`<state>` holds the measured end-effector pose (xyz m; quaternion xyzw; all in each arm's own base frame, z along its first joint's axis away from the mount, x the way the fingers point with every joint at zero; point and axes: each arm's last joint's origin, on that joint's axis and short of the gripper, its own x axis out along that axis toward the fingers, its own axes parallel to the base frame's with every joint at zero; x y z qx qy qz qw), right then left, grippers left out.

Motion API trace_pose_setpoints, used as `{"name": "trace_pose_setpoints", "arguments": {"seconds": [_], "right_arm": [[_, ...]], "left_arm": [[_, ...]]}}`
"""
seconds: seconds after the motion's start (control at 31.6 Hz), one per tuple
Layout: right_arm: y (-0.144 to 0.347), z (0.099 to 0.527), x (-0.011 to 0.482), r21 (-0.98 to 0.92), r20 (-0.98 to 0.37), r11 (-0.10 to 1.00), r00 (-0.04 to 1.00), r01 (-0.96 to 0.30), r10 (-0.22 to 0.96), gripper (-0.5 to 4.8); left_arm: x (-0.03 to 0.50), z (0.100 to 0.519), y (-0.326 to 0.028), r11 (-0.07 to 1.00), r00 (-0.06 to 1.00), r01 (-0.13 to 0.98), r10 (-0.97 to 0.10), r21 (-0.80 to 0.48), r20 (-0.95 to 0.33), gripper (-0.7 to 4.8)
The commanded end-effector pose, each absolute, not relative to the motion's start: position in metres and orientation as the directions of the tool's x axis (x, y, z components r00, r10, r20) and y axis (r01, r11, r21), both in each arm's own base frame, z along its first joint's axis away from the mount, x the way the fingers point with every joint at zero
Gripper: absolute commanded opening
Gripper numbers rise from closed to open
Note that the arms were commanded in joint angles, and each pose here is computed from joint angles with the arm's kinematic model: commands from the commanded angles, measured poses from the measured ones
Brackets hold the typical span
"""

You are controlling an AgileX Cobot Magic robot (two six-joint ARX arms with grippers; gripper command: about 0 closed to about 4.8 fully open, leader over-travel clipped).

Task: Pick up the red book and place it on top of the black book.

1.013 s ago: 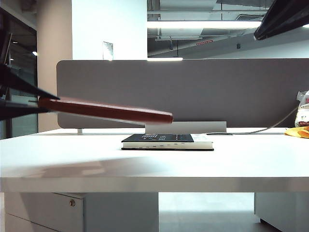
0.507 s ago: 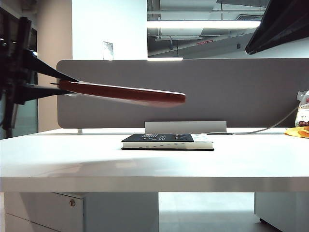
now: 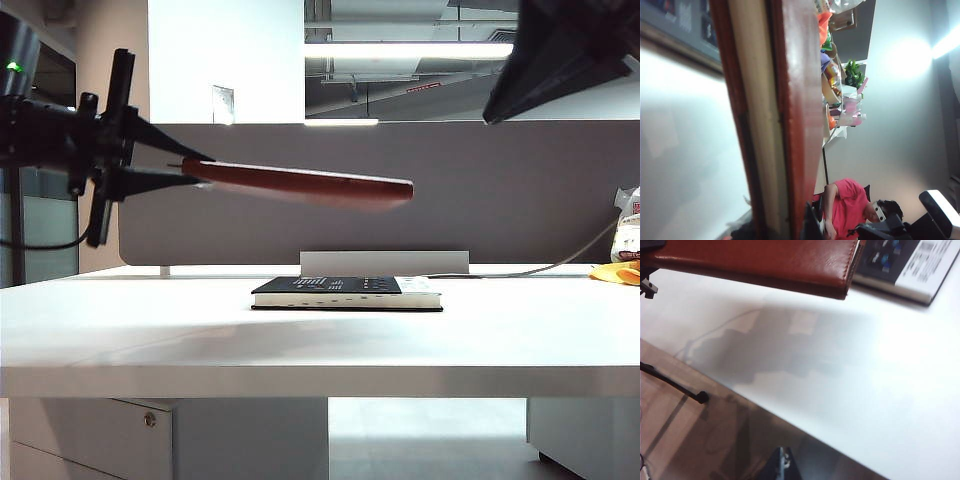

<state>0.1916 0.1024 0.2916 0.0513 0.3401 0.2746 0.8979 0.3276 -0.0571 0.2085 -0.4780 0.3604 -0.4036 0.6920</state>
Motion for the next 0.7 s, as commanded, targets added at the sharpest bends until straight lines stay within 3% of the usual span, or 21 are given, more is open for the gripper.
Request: {"name": "trace_pose_setpoints", "arguments": {"seconds": [0.03, 0.7], "right_arm": [[0.106, 0.299, 0.2, 0.245, -0.584, 0.852, 0.631, -0.463, 0.511, -0.03], [0.115, 0.303, 0.223, 0.204, -0.622, 0.888, 0.645, -0.413, 0.443, -0.03]], "left_arm": [[0.342, 0.225, -0.059, 0.203, 0.395, 0.283, -0.915, -0.937, -0.079, -0.06], [0.424, 0.22, -0.08, 0.19, 0.318, 0.208, -0.941, -0.959, -0.118, -0.06]]}}
